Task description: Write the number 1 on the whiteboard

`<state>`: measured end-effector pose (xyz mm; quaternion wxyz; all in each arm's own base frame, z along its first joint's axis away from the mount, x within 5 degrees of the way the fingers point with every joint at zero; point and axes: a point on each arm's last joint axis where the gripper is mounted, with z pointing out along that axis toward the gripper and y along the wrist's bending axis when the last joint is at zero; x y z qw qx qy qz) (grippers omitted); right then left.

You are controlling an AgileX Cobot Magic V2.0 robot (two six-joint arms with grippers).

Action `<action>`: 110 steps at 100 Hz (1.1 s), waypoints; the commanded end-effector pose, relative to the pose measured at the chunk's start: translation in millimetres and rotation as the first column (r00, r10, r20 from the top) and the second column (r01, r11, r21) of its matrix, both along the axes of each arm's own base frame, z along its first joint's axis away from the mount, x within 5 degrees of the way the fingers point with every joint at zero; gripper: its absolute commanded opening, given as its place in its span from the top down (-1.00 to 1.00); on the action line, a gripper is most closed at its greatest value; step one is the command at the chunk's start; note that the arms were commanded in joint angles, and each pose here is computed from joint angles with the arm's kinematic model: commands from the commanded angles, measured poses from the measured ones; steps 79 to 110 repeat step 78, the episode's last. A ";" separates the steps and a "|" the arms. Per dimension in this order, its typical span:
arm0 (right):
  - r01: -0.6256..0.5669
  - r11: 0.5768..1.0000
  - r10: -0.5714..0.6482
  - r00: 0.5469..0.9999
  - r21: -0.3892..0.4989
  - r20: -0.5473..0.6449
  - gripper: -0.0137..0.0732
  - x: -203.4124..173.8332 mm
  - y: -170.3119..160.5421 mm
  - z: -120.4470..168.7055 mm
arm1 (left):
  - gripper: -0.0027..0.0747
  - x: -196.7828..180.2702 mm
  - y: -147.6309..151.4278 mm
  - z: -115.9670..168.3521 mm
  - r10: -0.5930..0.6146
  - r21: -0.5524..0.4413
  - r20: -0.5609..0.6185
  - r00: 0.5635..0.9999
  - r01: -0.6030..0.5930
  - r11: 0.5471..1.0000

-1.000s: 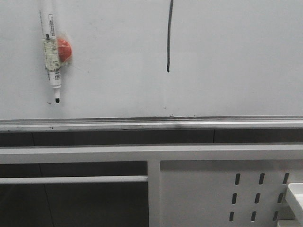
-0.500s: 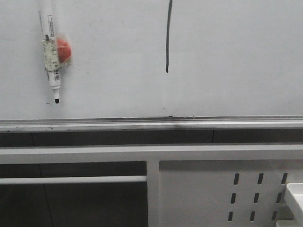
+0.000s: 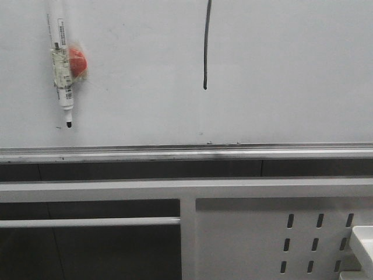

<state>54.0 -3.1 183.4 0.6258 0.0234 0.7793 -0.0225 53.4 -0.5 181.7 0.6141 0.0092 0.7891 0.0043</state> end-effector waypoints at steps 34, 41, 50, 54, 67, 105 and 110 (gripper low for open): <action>0.027 0.999 -0.027 1.000 -0.039 0.002 0.82 -1.2 -2.3 -4.0 | 0.98 0.8 -0.5 -5.1 -0.007 -0.008 0.051 0.999 0.008 1.000; 0.027 0.999 -0.027 1.000 -0.039 0.002 0.82 -1.2 -2.3 -4.0 | 0.98 0.8 -0.5 -5.1 -0.007 -0.008 0.051 0.999 0.008 1.000; 0.027 0.999 -0.027 1.000 -0.039 0.002 0.82 -1.2 -2.3 -4.0 | 0.98 0.8 -0.5 -5.1 -0.007 -0.008 0.051 0.999 0.008 1.000; 0.027 0.999 -0.027 1.000 -0.039 0.002 0.82 -1.2 -2.3 -4.0 | 0.98 0.8 -0.5 -5.1 -0.007 -0.008 0.051 0.999 0.008 1.000; 0.027 0.999 -0.027 1.000 -0.039 0.002 0.82 -1.2 -2.3 -4.0 | 0.98 0.8 -0.5 -5.1 -0.007 -0.008 0.051 0.999 0.008 1.000; 0.027 0.999 -0.027 1.000 -0.039 0.002 0.82 -1.2 -2.3 -4.0 | 0.98 0.8 -0.5 -5.1 -0.007 -0.008 0.051 0.999 0.008 1.000; 0.027 0.999 -0.027 1.000 -0.039 0.002 0.82 -1.2 -2.3 -4.0 | 0.98 0.8 -0.5 -5.1 -0.007 -0.008 0.051 0.999 0.008 1.000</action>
